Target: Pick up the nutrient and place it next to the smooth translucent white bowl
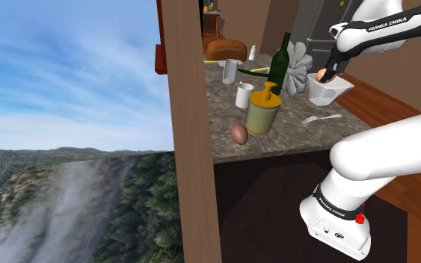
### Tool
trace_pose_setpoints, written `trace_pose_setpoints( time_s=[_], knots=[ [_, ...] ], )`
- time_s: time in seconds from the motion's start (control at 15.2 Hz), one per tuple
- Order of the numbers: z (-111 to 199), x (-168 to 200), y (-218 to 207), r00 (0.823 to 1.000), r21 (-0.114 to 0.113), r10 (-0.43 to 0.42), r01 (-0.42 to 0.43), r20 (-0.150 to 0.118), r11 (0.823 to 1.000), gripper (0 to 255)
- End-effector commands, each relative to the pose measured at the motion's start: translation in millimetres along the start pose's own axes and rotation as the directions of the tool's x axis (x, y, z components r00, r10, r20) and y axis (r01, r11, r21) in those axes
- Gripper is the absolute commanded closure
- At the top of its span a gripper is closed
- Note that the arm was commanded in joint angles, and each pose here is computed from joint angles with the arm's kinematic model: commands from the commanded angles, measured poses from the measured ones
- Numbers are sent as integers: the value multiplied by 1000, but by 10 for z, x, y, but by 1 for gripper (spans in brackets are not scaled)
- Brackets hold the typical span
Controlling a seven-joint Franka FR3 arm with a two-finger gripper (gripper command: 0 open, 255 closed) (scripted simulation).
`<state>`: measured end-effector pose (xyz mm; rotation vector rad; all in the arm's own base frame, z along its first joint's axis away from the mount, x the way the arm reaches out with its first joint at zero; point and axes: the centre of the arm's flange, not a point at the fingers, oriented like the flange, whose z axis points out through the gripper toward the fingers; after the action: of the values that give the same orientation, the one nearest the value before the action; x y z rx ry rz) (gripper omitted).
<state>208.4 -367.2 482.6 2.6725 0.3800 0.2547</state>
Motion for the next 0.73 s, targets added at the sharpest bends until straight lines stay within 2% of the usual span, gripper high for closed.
trace_pose_setpoints(
  time_s=[0.0,0.66],
  knots=[
    [89,-10,-59,1000,-1,0,0,-1,1000,255],
    [560,-72,-289,1000,-1,0,0,-1,1000,255]
  ],
)
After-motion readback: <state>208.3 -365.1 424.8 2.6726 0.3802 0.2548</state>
